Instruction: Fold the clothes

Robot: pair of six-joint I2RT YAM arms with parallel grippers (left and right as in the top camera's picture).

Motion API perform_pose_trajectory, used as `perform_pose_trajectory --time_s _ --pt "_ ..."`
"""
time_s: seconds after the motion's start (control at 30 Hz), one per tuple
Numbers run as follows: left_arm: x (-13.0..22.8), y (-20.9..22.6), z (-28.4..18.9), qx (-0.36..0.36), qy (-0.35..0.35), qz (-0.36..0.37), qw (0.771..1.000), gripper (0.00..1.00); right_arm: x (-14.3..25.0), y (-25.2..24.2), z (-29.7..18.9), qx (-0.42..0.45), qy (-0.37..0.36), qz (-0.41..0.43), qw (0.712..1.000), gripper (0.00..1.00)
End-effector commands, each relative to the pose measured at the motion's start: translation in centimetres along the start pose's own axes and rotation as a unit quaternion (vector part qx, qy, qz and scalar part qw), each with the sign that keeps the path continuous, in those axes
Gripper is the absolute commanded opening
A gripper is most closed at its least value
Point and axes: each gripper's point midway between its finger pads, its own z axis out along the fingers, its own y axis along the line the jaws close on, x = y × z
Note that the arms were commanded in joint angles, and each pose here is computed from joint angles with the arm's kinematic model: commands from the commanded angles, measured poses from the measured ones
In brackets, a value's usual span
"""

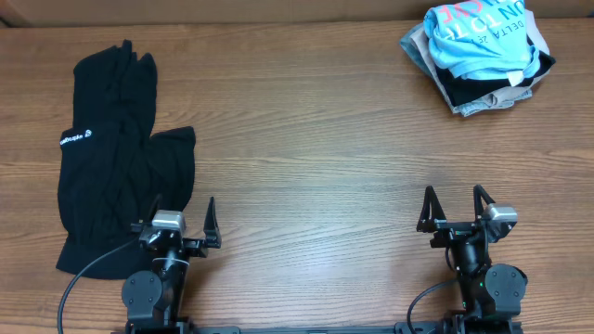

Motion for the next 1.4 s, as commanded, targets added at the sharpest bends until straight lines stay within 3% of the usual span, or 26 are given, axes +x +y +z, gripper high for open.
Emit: perform_pose_trajectory --time_s 0.0,0.73,1.1,1.37 --pt "0.0 0.0 0.0 0.0 -0.003 0.012 1.0 1.0 0.1 -0.3 0.0 0.005 -0.005 -0.001 1.0 1.0" --pt "0.0 0.0 0.0 0.0 -0.003 0.012 1.0 1.0 -0.1 -0.7 0.0 0.019 -0.008 -0.001 1.0 1.0" --pt "-0.7 1.3 -0.1 -0.039 -0.018 0.023 0.999 1.0 -0.4 -1.8 -0.1 0.051 -0.017 -0.001 0.999 1.0" --pt "-2.3 0.2 -0.1 -0.008 -0.049 0.027 0.998 1.0 -2.0 1.0 -0.1 -0.027 -0.044 -0.008 0.999 1.0"
